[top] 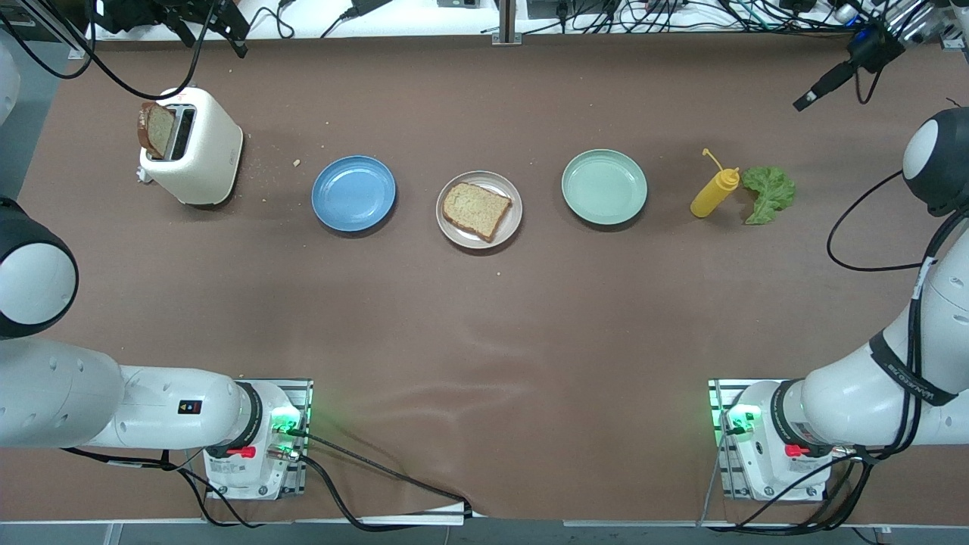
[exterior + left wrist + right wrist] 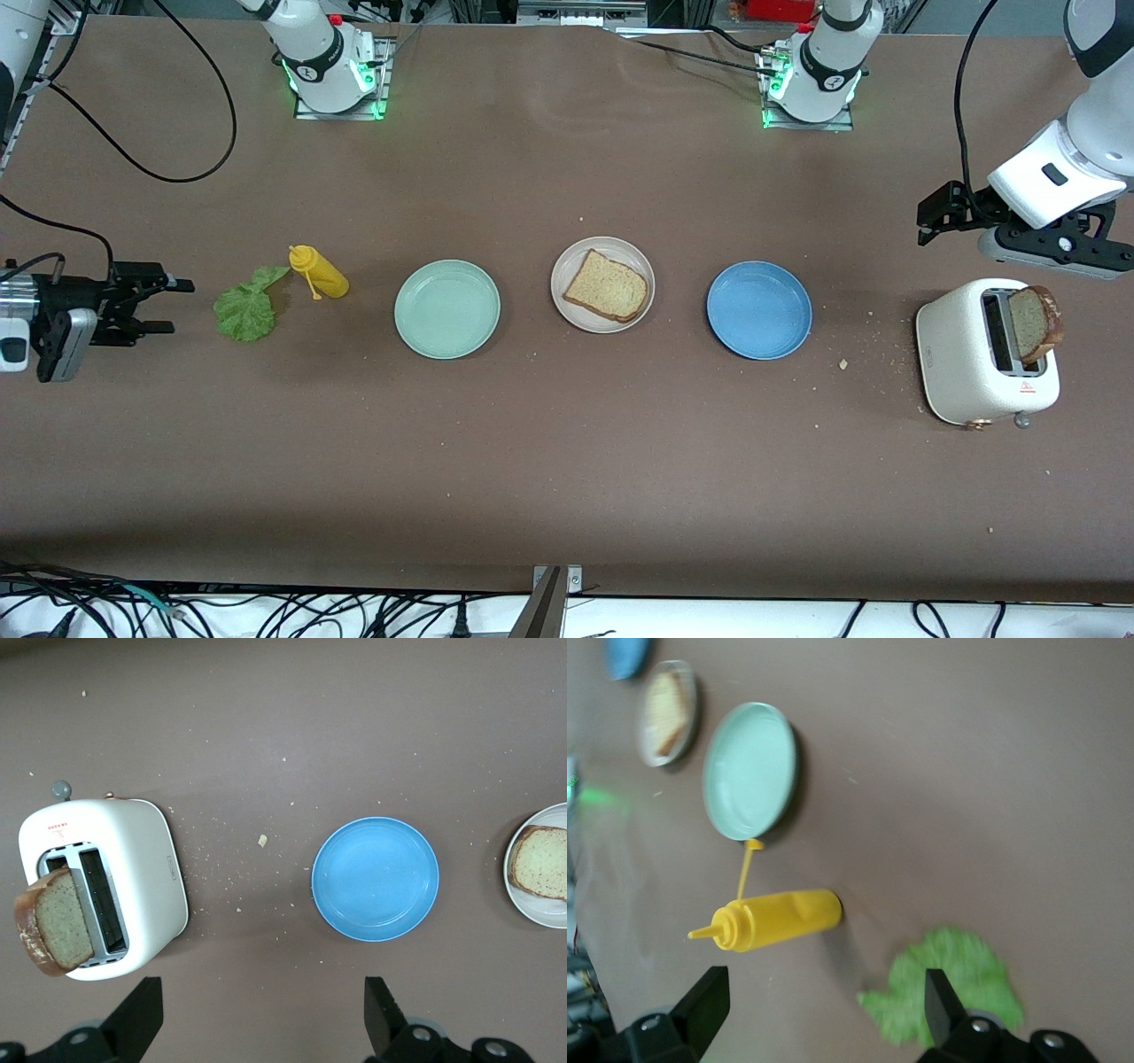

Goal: Make sandwich in beige plate with both arms
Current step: 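Open the right gripper and draw it back from the bottle, then reach the right gripper down to the green lettuce leaf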

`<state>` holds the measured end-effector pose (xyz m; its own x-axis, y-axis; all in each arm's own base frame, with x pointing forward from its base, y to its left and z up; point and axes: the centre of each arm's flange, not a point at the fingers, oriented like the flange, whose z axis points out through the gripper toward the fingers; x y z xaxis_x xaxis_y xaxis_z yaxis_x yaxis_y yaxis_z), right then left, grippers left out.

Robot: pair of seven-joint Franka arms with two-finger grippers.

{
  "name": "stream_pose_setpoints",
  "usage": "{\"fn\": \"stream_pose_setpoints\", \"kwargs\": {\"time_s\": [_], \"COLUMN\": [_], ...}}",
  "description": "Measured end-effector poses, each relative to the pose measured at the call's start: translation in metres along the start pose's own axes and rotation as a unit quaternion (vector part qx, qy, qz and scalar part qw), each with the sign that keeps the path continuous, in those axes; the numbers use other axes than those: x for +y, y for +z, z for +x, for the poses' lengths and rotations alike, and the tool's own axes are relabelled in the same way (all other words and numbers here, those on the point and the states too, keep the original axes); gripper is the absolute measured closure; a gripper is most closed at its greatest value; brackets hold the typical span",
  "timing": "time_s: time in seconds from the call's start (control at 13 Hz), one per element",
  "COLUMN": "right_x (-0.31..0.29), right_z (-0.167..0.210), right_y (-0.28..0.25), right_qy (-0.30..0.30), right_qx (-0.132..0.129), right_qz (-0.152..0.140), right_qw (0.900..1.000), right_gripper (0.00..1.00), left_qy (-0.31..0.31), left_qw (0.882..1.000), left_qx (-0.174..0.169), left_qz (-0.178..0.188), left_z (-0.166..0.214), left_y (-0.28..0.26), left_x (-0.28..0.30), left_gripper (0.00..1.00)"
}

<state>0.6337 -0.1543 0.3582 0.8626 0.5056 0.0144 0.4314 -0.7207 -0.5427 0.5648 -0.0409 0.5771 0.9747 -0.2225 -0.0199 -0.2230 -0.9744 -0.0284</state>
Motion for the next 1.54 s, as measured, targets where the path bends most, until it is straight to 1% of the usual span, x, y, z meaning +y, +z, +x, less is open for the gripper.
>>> {"fn": "stream_pose_setpoints", "kwargs": {"time_s": [0.08,0.15,0.23,0.31,0.38,0.46,0.54,0.69,0.85,1.0,1.15,1.31,1.54], "right_x": [-0.001,-0.001,-0.005,-0.013,-0.021,-0.027,-0.029,-0.03,-0.028,-0.016,-0.005,0.001,0.0], "right_z": [0.001,0.005,0.016,0.028,0.04,0.049,0.054,0.054,0.053,0.042,0.025,0.009,-0.002], "right_y": [-0.001,0.0,0.002,0.006,0.012,0.019,0.029,0.058,0.087,0.116,0.142,0.164,0.182], "right_qy": [0.067,0.111,0.141,0.166,0.189,0.208,0.228,0.267,0.283,0.286,0.294,0.303,0.309], "right_qx": [-0.025,-0.044,-0.06,-0.071,-0.075,-0.077,-0.08,-0.083,-0.07,-0.051,-0.045,-0.049,-0.057], "right_qz": [-0.027,-0.063,-0.109,-0.149,-0.179,-0.199,-0.211,-0.219,-0.233,-0.248,-0.255,-0.255,-0.253], "right_qw": [0.997,0.991,0.982,0.972,0.963,0.954,0.947,0.935,0.928,0.924,0.92,0.917,0.915], "right_gripper": [0.02,0.02,0.02,0.01,0.01,0.01,0.01,0.01,0.01,0.01,0.01,0.01,0.01], "left_qy": [0.0,0.0,0.0,0.0,0.0,-0.001,-0.001,-0.001,-0.001,-0.001,-0.001,-0.001,-0.001], "left_qw": [1.0,1.0,1.0,1.0,1.0,1.0,1.0,1.0,1.0,1.0,1.0,1.0,1.0], "left_qx": [0.0,0.0,0.0,0.0,0.0,0.0,0.0,0.0,-0.001,-0.001,-0.001,-0.001,-0.001], "left_qz": [0.0,0.0,0.0,0.0,0.0,0.0,0.0,0.0,0.0,0.0,0.0,0.0,0.0], "left_z": [0.0,0.0,0.0,0.0,0.0,0.0,0.0,0.0,0.0,0.0,0.0,0.0,0.0], "left_y": [0.0,0.0,0.0,0.0,0.0,0.0,0.0,0.0,0.0,0.0,0.0,0.0,0.0], "left_x": [0.0,0.0,0.0,0.0,0.0,-0.001,-0.001,-0.001,-0.001,-0.001,-0.001,-0.001,-0.001], "left_gripper": [0.0,0.0,0.0,0.0,0.0,0.0,0.0,0.0,0.0,0.0,0.0,0.0,0.0]}}
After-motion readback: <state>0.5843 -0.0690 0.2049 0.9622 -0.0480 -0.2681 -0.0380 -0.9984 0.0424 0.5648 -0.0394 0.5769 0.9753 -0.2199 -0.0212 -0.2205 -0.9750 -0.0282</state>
